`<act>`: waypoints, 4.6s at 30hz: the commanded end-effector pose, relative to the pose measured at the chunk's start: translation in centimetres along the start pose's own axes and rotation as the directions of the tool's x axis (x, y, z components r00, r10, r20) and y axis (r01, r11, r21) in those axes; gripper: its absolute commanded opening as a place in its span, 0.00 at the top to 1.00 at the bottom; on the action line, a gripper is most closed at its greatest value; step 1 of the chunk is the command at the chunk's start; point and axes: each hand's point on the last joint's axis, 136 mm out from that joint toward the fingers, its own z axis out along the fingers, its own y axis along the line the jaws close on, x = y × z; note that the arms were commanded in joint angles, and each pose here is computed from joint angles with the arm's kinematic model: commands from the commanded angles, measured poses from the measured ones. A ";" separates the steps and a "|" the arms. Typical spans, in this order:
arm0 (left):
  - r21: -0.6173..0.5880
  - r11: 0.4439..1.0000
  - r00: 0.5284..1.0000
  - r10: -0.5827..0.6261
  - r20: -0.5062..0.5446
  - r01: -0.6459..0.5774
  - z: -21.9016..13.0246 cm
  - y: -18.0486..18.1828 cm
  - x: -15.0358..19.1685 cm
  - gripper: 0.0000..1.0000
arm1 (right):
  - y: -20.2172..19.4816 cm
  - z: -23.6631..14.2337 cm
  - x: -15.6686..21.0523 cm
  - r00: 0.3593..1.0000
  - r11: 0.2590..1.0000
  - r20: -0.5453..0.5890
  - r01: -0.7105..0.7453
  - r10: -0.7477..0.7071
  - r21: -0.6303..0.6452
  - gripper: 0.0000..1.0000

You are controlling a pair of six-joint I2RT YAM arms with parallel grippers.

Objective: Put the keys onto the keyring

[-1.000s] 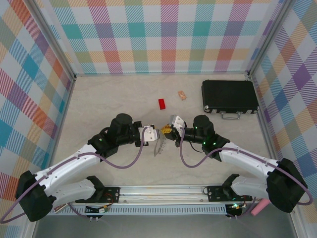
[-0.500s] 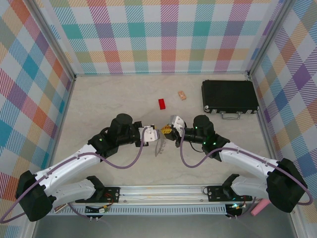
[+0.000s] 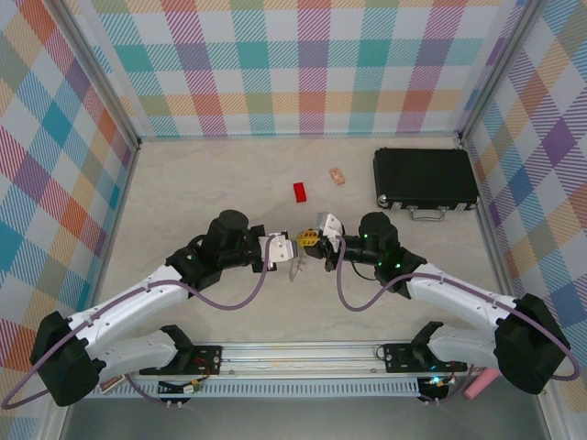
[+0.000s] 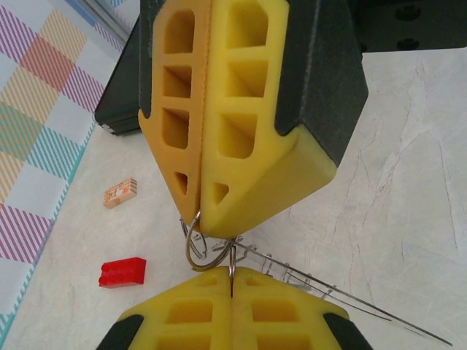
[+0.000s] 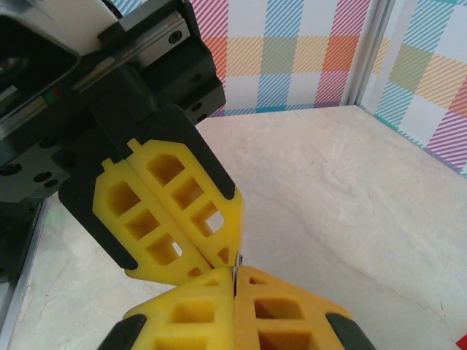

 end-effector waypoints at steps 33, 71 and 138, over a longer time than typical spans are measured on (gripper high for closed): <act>-0.009 0.998 0.995 -0.062 0.083 0.063 -0.6 0.4 -1.8 1.00 | 0.4 -0.4 -1.4 0.998 1.000 0.057 0.022 -0.022 -0.002 1.00; -0.171 0.889 0.867 -0.345 0.359 0.425 -0.9 5.0 -4.0 1.00 | -4.4 -3.6 -4.1 0.971 0.984 0.204 -0.147 0.124 0.102 1.00; 0.393 0.736 0.417 -0.651 0.635 0.551 -4.8 11.2 -9.8 1.00 | -4.9 -3.6 -11.5 0.900 0.952 0.375 -0.116 0.221 -0.282 1.00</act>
